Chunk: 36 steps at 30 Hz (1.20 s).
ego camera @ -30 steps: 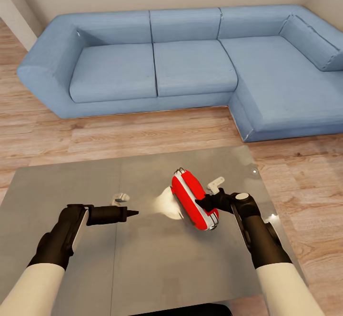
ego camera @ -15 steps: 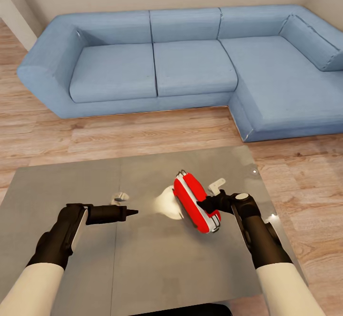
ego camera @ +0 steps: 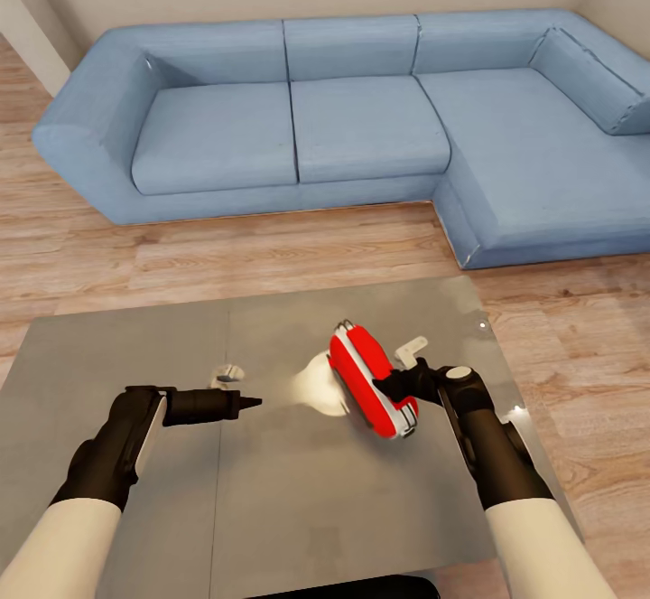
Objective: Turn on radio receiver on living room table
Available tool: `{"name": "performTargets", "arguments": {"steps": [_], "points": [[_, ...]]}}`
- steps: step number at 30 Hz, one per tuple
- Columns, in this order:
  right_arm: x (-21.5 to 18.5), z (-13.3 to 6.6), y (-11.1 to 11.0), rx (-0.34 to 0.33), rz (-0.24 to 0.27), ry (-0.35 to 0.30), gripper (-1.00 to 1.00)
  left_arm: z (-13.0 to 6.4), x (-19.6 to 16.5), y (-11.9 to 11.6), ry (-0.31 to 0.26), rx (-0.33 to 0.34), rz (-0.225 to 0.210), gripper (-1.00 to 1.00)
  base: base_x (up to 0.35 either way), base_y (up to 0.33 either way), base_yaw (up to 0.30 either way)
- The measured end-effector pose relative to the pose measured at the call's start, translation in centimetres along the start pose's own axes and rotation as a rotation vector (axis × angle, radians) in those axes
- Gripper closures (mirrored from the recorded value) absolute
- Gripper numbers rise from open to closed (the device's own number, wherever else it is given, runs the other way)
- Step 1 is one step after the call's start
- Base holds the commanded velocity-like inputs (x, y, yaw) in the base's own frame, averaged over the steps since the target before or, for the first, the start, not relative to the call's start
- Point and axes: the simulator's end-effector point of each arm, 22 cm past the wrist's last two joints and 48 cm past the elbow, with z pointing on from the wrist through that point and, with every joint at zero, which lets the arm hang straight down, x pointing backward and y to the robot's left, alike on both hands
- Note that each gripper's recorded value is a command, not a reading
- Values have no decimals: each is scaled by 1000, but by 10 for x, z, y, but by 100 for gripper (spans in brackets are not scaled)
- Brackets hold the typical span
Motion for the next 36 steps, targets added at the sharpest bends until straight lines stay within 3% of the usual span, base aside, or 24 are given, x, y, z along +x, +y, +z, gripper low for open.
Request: {"name": "performTargets", "arguments": {"steps": [9, 25, 36], "points": [[15, 3, 6, 11, -38, -28, 100, 0, 0, 0, 1, 0, -1, 100, 0, 0, 0], [29, 10, 8, 16, -32, -14, 100, 0, 0, 0, 1, 0, -1, 100, 0, 0, 0], [30, 17, 8, 27, -52, -45, 100, 0, 0, 0, 1, 0, -1, 100, 0, 0, 0]]}}
